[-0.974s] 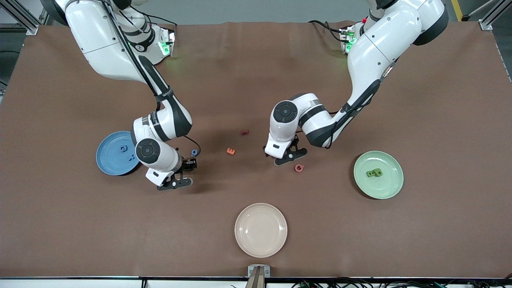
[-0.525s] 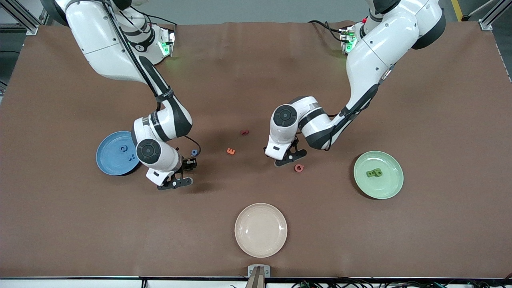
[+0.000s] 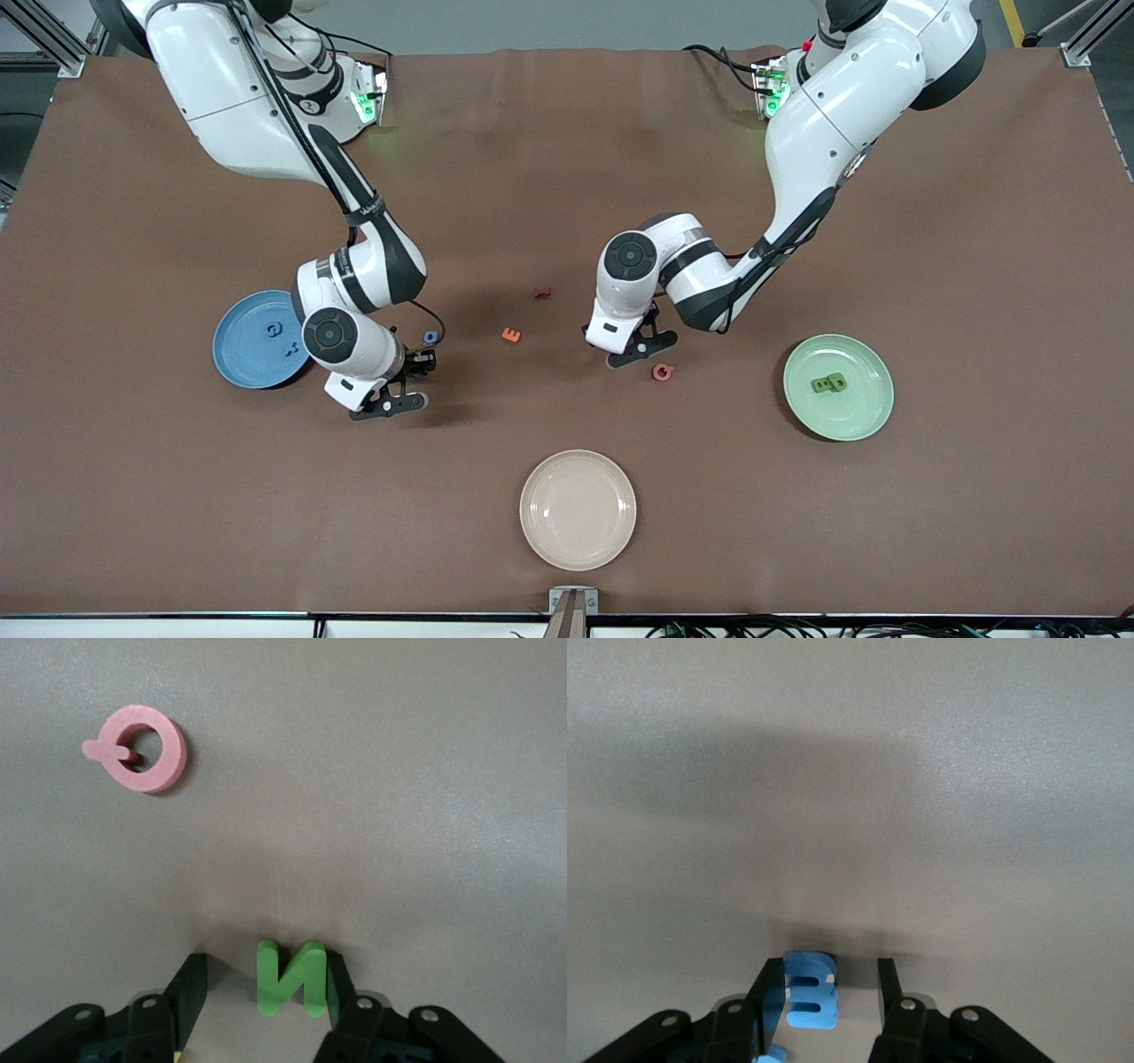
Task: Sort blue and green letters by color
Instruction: 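Grasp green N with the left gripper while the right gripper grasps blue m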
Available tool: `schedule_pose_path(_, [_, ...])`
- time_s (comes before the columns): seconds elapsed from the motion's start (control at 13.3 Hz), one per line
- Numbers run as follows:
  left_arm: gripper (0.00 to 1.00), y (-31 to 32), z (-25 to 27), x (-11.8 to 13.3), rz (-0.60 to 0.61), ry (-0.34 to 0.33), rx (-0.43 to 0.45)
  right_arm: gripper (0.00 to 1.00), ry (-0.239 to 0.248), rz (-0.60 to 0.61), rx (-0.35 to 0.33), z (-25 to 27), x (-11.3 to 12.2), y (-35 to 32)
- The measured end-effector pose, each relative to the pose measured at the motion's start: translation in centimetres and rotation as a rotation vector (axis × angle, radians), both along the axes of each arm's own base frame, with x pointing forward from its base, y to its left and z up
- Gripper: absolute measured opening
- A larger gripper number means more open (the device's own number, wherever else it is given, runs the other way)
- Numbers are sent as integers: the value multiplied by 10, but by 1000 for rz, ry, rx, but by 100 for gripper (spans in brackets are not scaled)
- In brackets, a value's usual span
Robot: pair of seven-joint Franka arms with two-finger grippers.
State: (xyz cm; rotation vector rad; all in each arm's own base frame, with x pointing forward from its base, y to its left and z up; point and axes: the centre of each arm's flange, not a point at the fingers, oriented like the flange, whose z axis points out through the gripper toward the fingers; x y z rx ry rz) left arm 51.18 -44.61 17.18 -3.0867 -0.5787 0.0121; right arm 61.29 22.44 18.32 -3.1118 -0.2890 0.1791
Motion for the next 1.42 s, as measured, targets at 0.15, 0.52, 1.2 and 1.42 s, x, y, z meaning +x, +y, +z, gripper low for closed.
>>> schedule_pose_path(0.15, [45,-2,3,1,1,-4,-7,51,0,0,0,0,0,0])
schedule_pose_path(0.52, [33,16,13,23,45,-20,-7,58,6,1,-2,-2,-2,0])
schedule_pose_path(1.2, [33,147,101,107,119,-61,95,55,10,5,-3,-3,-4,3])
schedule_pose_path(1.42, [33,227,119,138,108,-60,119,44,12,7,-3,-4,-5,4])
